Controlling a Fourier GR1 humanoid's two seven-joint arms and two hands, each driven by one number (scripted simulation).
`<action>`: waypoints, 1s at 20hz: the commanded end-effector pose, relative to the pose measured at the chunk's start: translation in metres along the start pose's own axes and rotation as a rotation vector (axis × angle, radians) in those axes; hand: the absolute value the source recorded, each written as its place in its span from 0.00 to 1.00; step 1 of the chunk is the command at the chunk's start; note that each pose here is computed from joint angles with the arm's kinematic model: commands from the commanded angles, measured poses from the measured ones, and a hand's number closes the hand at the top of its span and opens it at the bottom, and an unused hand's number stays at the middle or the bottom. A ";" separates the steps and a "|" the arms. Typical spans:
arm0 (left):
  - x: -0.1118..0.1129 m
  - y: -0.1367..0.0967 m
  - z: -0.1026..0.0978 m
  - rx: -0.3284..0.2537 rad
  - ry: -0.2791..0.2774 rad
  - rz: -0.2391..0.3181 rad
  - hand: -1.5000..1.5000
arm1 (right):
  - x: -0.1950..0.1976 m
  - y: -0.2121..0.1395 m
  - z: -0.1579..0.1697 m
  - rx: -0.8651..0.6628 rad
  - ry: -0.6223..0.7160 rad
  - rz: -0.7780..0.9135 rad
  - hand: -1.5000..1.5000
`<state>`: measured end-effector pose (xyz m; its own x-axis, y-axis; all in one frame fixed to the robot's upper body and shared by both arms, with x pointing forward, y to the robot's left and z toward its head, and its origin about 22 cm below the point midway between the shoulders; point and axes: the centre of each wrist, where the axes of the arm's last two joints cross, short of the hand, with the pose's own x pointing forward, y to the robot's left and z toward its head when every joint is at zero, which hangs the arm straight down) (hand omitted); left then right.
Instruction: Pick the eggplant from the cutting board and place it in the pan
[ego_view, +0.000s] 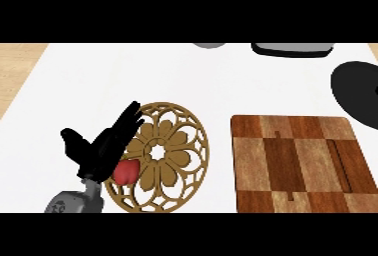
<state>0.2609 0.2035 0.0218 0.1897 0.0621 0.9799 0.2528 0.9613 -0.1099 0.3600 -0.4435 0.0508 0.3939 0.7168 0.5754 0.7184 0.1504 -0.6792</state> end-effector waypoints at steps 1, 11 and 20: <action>-0.008 -0.003 0.007 -0.015 -0.005 -0.001 0.50 | -0.020 -0.007 -0.003 -0.030 0.020 0.012 1.00; 0.000 -0.009 -0.006 -0.055 -0.009 -0.011 0.50 | -0.054 -0.023 -0.005 0.241 0.192 0.111 0.00; 0.003 0.002 -0.004 0.000 -0.018 0.001 0.50 | -0.033 -0.023 -0.018 0.106 0.172 -0.351 0.00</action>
<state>0.2645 0.1987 0.0207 0.1794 0.0650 0.9816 0.2684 0.9567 -0.1124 0.3395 -0.4796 0.0478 0.3670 0.5499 0.7503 0.6899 0.3802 -0.6160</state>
